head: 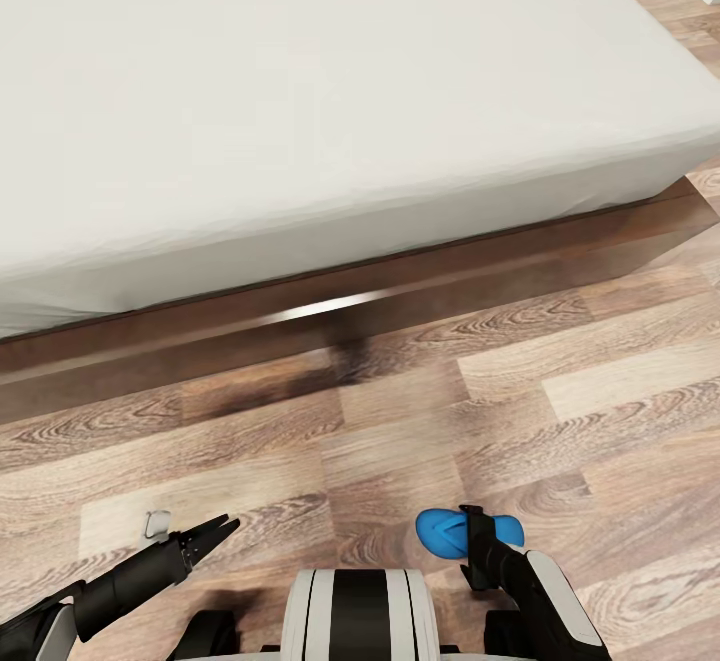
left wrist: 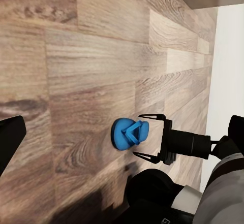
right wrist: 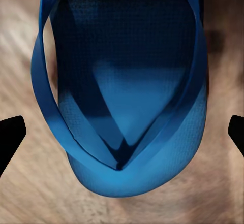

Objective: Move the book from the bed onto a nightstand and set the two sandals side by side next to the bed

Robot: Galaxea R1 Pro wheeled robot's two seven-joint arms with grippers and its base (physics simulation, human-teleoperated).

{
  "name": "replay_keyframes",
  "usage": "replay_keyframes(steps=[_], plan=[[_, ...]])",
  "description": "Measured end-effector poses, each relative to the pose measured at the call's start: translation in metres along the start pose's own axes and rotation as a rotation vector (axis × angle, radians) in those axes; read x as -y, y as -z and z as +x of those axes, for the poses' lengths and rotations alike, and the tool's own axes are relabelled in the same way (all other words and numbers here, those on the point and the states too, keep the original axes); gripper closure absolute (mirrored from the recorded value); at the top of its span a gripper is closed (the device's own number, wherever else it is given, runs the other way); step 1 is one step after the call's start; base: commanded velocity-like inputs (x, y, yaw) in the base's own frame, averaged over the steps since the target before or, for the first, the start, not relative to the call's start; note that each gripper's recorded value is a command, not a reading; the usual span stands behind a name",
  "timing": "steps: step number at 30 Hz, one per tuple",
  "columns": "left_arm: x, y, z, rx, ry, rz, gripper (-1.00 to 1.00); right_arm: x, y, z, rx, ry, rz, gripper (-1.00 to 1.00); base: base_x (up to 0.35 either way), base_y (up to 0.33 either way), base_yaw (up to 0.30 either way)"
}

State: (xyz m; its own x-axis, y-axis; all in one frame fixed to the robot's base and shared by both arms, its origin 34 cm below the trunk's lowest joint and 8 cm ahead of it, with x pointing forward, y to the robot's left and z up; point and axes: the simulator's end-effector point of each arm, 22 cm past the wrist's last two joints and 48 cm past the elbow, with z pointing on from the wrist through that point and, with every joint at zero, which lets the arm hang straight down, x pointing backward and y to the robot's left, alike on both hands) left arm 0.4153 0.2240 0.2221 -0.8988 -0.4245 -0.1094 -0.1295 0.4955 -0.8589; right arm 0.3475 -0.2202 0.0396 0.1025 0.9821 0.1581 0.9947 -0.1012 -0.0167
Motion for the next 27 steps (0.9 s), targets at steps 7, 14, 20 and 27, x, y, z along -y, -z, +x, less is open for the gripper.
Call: replay_keyframes(steps=[7, 14, 20, 27], plan=[[-0.0055, -0.0011, 0.0046, -0.008, 0.013, -0.007, -1.00, 0.0072, -0.0045, -0.0018, 0.002, -0.001, 0.016, -1.00, 0.000, 0.000, 0.000], [-0.0055, -0.0011, 0.0046, -0.008, 0.012, -0.007, -1.00, 0.0072, -0.0045, -0.0017, 0.002, -0.001, 0.016, -1.00, 0.000, 0.000, 0.000], [-0.0055, -0.0011, 0.0046, -0.008, 0.013, -0.007, -1.00, 0.0071, -0.0046, -0.0012, 0.001, -0.003, 0.016, 1.00, 0.000, 0.000, 0.000], [-0.0055, -0.0011, 0.0046, -0.008, 0.013, -0.007, -1.00, 0.0080, -0.0046, -0.0012, 0.000, -0.001, 0.019, 1.00, 0.000, 0.000, 0.000]])
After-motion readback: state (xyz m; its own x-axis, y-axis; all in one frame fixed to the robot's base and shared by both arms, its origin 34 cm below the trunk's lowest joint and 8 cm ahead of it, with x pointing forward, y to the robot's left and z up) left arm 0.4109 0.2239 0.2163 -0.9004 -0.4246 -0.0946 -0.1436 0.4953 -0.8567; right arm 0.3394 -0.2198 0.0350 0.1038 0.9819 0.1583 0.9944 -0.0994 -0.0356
